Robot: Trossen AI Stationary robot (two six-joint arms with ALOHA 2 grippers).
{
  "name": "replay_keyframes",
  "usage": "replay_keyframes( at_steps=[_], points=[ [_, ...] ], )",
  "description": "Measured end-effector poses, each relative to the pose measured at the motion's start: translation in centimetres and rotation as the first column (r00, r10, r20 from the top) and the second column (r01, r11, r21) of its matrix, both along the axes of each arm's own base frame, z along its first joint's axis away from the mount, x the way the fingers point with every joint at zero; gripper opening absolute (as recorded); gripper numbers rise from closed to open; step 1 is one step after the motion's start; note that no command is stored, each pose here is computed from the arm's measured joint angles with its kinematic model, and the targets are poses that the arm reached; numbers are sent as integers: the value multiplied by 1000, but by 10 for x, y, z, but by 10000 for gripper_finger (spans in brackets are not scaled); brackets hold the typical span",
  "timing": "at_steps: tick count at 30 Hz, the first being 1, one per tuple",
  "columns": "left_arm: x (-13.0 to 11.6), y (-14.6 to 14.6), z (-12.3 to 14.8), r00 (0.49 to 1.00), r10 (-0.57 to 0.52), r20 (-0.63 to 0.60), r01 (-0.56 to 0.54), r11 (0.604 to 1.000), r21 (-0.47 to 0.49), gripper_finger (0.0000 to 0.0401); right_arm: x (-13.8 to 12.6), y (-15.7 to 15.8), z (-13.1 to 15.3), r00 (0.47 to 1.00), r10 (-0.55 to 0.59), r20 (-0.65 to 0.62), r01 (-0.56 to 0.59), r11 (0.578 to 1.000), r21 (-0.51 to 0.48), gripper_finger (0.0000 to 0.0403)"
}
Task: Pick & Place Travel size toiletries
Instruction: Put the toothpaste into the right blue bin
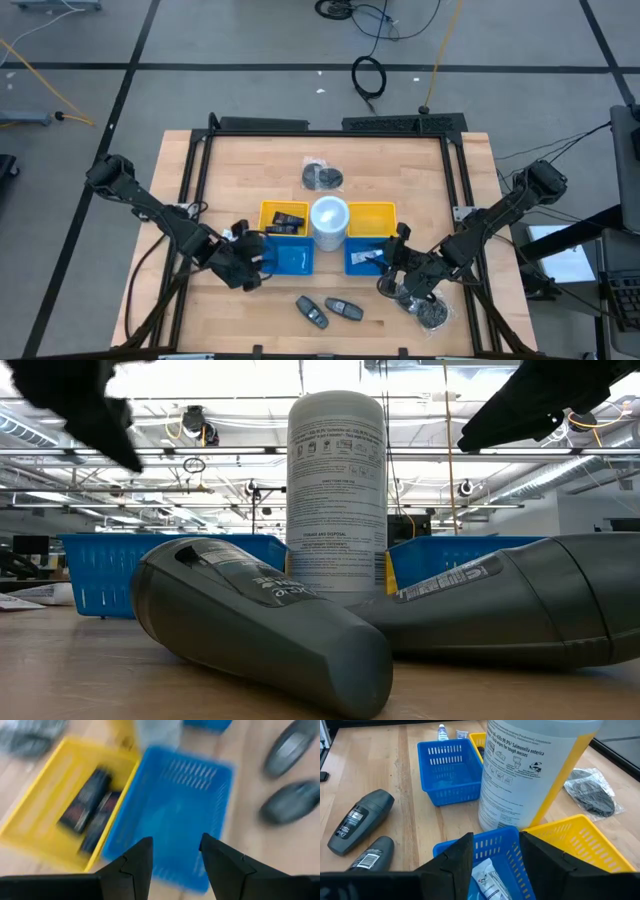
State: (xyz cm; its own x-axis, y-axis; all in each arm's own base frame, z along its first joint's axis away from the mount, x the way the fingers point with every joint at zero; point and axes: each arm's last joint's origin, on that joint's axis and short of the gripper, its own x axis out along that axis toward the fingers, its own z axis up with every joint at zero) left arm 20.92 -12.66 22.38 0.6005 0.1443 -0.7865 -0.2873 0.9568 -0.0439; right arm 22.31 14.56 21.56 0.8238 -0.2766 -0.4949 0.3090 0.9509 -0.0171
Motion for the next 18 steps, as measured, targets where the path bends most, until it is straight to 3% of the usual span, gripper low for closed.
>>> replay_keyframes(
  at_steps=[4, 9, 18],
  points=[
    [-13, 9, -7, 987, 71, -143, -64, 997, 53, 163, 0, 0, 0, 1000, 1, -1, -1, 1000, -2, 154],
    [-22, 15, -10, 967, 64, -245, -34, 992, 125, 163, 0, 0, 0, 1000, 2, -1, -2, 1000, -3, 155],
    [-22, 29, -12, 925, 18, -379, 29, 993, 118, 163, 0, 0, 0, 1000, 2, -1, -2, 1000, -3, 151]
  ],
)
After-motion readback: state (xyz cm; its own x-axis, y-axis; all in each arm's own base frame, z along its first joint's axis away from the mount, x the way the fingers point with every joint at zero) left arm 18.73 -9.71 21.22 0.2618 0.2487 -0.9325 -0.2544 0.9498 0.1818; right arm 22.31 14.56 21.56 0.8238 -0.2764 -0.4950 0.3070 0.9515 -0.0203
